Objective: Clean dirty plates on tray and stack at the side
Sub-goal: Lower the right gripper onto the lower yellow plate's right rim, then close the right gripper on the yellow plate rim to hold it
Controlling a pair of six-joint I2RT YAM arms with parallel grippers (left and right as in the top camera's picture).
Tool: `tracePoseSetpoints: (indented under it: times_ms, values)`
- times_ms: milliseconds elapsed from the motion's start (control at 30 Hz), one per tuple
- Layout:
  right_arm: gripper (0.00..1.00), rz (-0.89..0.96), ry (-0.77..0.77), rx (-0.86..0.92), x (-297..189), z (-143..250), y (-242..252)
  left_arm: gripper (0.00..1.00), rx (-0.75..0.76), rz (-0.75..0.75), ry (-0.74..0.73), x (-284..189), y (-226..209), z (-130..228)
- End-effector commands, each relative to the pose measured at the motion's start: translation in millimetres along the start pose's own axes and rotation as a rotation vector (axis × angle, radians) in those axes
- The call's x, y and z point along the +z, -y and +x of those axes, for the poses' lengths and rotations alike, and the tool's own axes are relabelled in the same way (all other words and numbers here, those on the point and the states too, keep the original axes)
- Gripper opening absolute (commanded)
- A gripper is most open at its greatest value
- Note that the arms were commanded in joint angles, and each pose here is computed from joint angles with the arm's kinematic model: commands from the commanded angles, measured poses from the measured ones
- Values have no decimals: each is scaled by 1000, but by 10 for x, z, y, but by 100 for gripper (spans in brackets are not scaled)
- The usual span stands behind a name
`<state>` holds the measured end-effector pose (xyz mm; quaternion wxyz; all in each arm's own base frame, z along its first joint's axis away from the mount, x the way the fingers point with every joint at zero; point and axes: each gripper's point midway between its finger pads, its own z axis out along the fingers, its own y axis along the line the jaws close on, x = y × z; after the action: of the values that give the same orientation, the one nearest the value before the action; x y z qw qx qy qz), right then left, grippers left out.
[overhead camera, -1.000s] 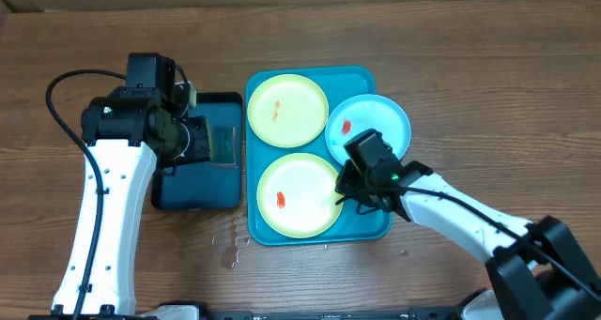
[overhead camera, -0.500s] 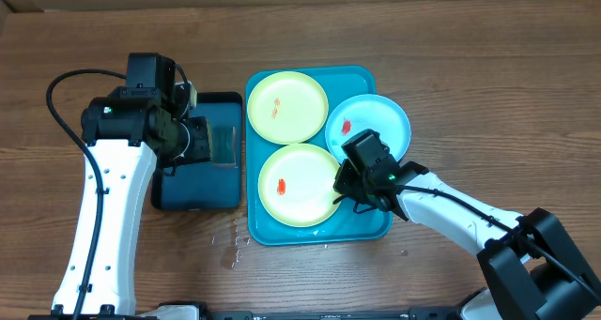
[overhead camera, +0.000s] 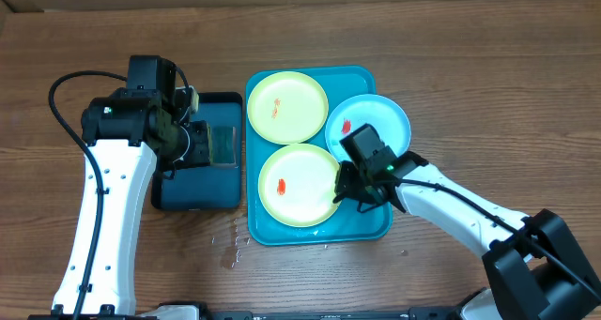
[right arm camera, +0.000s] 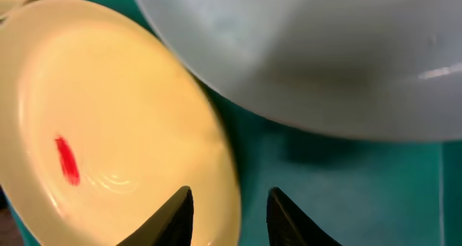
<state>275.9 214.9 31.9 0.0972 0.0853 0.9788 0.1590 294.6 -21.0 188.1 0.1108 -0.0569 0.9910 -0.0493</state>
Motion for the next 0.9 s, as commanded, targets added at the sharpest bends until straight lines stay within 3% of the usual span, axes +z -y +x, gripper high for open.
tracePoseSetpoints:
  times_ms: [0,300,467,633,767,867]
  values:
    - [41,-14,19,-85,-47,-77,-69,49,24,14,-6,20,28,4]
    - [58,-33,2,-109,-47,-46,-102,51,25,17,13,19,36,-43]
    - [37,-48,-4,-48,-48,-41,-129,50,25,17,12,19,35,-40]
    - [37,-37,-7,-21,-26,-19,-87,50,25,16,9,27,34,-32]
    - [24,-35,-10,-18,4,3,-62,50,25,16,9,28,34,-34]
    - [22,-39,-6,-18,6,-4,-69,51,25,16,8,30,33,-31]
